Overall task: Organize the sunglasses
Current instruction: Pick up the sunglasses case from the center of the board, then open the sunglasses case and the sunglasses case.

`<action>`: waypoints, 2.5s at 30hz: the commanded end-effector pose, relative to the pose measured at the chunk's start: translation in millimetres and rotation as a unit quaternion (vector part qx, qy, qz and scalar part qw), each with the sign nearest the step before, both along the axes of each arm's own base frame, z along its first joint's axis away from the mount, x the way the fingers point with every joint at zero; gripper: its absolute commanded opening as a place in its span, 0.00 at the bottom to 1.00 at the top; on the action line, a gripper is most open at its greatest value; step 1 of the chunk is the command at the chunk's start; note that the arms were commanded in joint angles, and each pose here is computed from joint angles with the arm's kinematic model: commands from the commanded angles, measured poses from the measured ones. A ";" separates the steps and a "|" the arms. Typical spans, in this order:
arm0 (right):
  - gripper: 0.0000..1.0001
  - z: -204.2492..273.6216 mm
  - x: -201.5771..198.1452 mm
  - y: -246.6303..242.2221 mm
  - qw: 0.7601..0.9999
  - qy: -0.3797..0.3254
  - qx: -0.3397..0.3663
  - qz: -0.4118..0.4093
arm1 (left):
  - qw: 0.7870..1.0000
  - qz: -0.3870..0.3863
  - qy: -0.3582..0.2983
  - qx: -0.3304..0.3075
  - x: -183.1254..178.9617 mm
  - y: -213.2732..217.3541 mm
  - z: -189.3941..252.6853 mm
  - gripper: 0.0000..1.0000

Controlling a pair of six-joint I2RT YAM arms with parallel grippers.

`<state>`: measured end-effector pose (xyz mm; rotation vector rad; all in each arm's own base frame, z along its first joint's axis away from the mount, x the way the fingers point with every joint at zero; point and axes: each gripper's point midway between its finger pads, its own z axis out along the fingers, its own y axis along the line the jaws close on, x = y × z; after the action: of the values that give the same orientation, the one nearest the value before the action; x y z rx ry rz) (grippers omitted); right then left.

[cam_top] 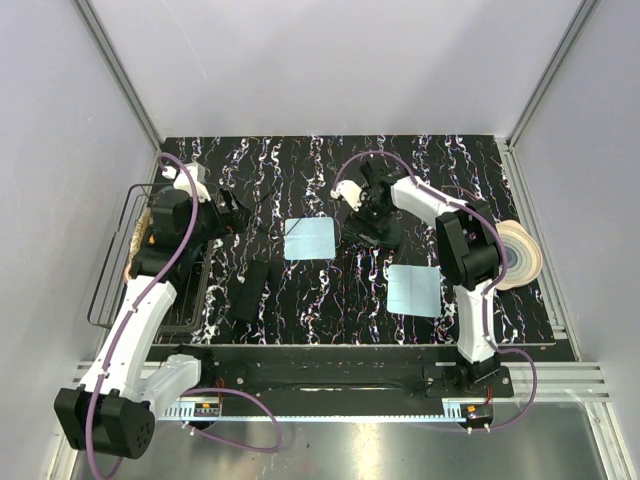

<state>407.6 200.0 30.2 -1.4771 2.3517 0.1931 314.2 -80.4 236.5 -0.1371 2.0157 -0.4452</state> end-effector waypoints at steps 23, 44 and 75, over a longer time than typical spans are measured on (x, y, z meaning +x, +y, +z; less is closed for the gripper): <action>0.35 24.9 6.8 20.6 0.988 -0.027 0.083 -0.127 | 0.998 0.050 -0.047 -0.017 6.5 11.6 31.7 0.99; 0.00 315.7 -52.7 90.4 0.839 -0.051 0.519 -0.155 | 0.928 -0.257 -0.184 -0.199 -9.1 -107.4 152.6 0.99; 0.00 414.3 -170.1 108.6 0.757 0.086 0.643 0.074 | 0.783 -0.491 -0.299 -0.239 -77.1 -190.7 247.9 0.99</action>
<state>245.7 307.6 432.5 -0.8095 1.4990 1.6595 267.5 -271.3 454.8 0.5958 1.3200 -1.4319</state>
